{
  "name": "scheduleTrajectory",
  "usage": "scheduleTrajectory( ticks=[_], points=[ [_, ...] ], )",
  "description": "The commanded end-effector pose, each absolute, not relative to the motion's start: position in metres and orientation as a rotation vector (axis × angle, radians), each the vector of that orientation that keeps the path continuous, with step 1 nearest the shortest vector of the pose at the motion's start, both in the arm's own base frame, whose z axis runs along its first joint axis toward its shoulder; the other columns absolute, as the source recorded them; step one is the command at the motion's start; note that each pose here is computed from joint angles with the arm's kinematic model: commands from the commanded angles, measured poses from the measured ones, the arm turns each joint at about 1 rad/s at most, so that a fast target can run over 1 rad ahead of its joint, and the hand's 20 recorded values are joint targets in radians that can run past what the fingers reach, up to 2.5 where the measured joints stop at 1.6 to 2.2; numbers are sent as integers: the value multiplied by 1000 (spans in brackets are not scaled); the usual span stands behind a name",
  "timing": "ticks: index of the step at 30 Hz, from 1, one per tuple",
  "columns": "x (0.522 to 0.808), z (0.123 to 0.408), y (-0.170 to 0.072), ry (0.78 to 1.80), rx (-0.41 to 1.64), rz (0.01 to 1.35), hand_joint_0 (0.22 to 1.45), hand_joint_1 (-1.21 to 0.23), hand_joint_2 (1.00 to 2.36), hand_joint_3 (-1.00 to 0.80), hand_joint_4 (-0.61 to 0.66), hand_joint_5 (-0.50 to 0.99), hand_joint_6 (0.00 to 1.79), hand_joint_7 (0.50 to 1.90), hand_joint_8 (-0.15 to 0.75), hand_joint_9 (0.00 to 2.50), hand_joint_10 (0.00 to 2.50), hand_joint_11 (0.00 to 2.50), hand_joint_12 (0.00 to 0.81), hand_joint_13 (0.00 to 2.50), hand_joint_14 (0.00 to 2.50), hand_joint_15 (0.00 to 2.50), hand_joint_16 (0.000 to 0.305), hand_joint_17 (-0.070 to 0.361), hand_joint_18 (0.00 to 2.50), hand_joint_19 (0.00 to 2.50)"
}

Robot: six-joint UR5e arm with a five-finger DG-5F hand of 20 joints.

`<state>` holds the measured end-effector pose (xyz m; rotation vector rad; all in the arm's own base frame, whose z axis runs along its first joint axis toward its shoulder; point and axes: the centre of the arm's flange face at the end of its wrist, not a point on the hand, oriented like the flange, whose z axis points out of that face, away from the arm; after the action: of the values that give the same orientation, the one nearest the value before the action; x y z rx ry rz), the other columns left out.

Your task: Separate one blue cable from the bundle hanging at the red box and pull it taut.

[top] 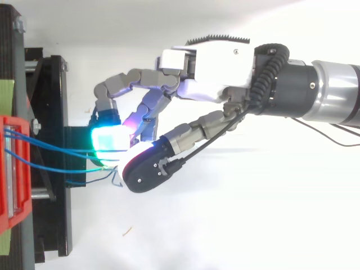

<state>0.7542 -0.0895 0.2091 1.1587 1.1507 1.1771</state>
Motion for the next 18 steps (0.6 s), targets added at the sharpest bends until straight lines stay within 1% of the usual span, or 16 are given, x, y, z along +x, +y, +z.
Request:
scheduleTrajectory(
  ticks=[1, 3, 6, 8, 18],
  points=[
    [754, 207, -89, 1154, 1160, 1177, 638, -653, 1017, -240, 196, -68, 537, 1557, 286, 852, 15, 572, 333, 804, 20, 892, 38, 87, 976, 649],
    [754, 209, -89, 1150, 1159, 1178, 647, -638, 1018, -193, 211, -62, 500, 1575, 287, 852, 16, 574, 334, 804, 21, 890, 39, 87, 978, 656],
    [755, 209, -88, 1147, 1159, 1176, 664, -619, 1017, -163, 233, -66, 501, 1505, 286, 854, 14, 566, 337, 801, 19, 885, 39, 89, 981, 657],
    [755, 210, -87, 1146, 1158, 1178, 666, -613, 1017, -160, 221, -69, 502, 1466, 287, 855, 15, 563, 335, 799, 19, 882, 40, 89, 980, 657],
    [754, 209, -87, 1149, 1162, 1177, 676, -564, 1016, -159, 211, -71, 502, 1420, 293, 857, 16, 561, 331, 787, 19, 860, 40, 90, 957, 656]
  ],
)
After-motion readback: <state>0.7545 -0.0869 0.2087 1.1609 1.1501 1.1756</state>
